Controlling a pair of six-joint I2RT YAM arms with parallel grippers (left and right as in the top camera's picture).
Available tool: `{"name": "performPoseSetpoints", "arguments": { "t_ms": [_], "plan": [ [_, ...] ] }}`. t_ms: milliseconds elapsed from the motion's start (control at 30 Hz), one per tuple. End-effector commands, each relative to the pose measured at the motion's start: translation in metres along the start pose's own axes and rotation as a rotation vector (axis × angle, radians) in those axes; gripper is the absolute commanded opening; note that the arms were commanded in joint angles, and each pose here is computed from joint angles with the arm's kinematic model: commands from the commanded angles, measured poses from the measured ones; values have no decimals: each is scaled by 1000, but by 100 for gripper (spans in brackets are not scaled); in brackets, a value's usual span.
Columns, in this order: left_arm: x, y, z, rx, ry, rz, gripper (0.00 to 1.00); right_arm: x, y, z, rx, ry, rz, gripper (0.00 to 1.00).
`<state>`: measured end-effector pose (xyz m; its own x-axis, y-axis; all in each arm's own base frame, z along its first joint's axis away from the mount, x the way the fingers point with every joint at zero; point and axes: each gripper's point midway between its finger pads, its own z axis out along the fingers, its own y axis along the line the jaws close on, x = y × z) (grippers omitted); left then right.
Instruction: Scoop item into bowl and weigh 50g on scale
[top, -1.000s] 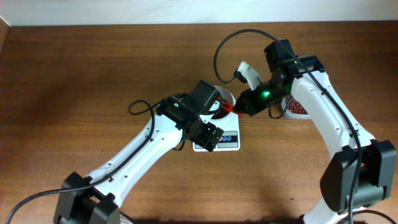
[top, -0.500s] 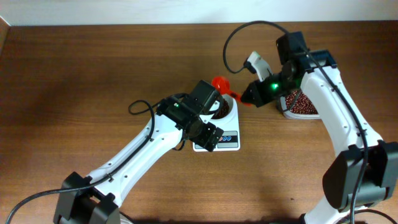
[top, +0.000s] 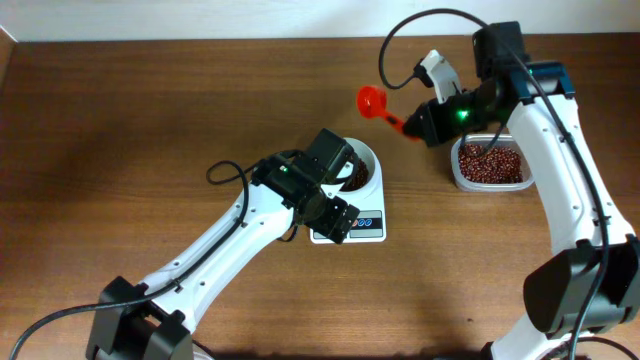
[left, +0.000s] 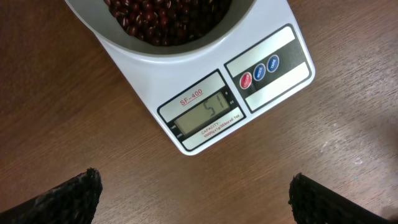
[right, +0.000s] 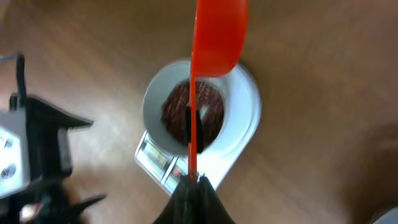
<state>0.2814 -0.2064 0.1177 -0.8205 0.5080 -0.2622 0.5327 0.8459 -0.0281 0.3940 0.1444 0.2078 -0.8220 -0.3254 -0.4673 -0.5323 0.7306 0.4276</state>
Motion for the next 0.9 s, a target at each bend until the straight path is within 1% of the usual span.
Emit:
{"name": "performPoseSetpoints", "arguments": {
  "t_ms": [0,100,233,300,367,600,867],
  "plan": [
    [1,-1,2,-5,4,14,99,17,11,4,19,96,15,4],
    [1,-1,2,-5,4,14,99,39,19,11,81,213,1,4],
    [1,-1,2,-5,4,14,99,50,23,32,184,292,-95,4],
    [1,-1,2,-5,4,14,99,51,26,44,181,290,-121,4],
    [1,-1,2,-5,4,14,99,51,17,55,215,277,-142,4],
    [1,-1,2,-5,4,14,99,66,0,81,227,272,-136,4],
    [1,-1,2,-5,4,14,99,81,41,89,-20,285,-73,4]
  ]
}}
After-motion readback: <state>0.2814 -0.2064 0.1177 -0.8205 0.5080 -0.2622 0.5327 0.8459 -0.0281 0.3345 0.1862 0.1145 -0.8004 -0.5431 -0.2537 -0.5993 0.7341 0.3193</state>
